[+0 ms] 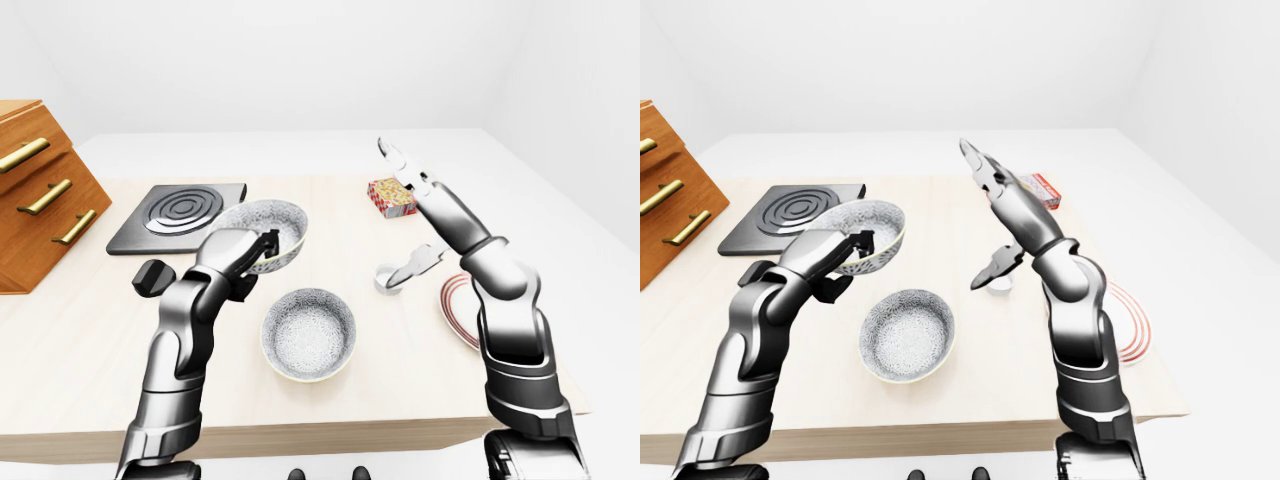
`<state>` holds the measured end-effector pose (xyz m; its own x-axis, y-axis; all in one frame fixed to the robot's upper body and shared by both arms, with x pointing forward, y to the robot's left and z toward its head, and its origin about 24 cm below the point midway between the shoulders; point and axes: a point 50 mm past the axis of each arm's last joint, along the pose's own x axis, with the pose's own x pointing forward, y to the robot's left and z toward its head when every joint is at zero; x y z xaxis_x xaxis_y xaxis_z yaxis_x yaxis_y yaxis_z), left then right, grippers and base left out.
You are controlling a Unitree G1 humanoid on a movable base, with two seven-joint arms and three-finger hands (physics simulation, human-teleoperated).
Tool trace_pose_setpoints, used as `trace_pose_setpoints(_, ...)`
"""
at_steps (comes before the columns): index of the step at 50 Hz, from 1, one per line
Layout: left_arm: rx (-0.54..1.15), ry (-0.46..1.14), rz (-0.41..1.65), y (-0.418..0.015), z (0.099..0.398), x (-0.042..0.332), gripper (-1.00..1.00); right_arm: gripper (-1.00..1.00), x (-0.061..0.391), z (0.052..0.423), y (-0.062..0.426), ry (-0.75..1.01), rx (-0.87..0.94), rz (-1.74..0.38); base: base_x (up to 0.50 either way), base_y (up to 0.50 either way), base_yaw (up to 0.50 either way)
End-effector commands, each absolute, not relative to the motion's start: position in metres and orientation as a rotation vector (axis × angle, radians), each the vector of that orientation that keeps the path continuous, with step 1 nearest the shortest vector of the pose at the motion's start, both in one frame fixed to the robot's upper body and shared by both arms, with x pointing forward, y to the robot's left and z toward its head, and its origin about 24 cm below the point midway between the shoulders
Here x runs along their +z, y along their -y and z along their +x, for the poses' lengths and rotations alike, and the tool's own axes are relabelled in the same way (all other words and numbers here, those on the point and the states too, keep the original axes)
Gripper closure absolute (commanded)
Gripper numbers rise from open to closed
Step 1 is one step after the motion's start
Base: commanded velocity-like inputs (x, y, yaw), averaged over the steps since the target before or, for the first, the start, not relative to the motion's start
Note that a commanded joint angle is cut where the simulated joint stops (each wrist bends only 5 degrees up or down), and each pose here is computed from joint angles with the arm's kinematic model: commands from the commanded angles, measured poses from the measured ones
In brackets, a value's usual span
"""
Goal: Pick the akita bowl from table center and place it on the plate.
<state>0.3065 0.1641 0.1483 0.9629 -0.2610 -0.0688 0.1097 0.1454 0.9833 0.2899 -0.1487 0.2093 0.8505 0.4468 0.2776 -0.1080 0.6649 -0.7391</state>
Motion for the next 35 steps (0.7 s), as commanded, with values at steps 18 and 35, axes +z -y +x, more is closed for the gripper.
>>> trace_pose_setpoints(18, -0.345, 0.294, 1.358, -0.12, 0.283, 0.169, 1.0, -1.0, 0.201, 0.325, 0.124, 0.271, 0.443, -1.026, 0.0, 0.0, 0.0)
trace_pose_setpoints(35, -0.392, 0.322, 1.345, -0.105, 0.272, 0.169, 1.0, -1.0, 0.196, 0.322, 0.114, 0.274, 0.467, -1.02, 0.0, 0.0, 0.0)
